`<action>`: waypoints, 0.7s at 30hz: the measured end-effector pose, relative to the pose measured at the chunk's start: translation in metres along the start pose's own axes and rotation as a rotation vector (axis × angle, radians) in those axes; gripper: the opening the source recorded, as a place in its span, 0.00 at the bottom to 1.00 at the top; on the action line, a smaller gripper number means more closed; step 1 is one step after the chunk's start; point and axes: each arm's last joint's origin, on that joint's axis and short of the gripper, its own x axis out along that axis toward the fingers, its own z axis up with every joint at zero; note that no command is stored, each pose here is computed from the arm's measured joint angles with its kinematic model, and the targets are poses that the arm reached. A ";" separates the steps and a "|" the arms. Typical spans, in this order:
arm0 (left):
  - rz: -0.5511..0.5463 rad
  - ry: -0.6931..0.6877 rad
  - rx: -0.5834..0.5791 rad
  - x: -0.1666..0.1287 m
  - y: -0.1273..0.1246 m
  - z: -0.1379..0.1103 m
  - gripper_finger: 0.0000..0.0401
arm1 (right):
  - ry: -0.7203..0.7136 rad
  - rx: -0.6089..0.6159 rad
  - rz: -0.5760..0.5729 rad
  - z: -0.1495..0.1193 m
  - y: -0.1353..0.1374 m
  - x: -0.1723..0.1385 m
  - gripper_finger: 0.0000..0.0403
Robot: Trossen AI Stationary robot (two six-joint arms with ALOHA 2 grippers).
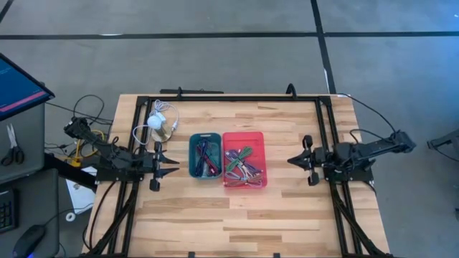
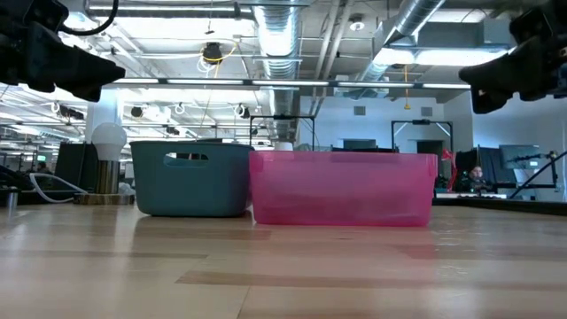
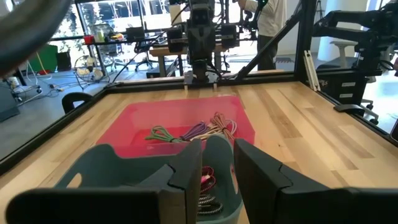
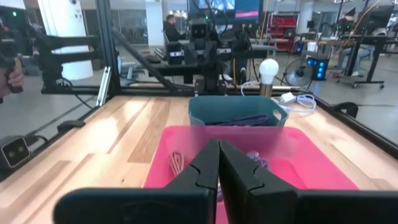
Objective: Pick & Place USB Port
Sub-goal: Return to Home Position
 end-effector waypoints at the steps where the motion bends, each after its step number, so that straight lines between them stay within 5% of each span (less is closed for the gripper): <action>1: 0.000 0.000 0.000 0.000 0.000 0.000 0.23 | 0.006 -0.002 0.001 -0.001 0.000 0.000 0.01; 21: 0.010 0.004 0.002 0.000 0.000 0.000 0.23 | 0.039 0.044 -0.001 -0.003 0.001 0.003 0.01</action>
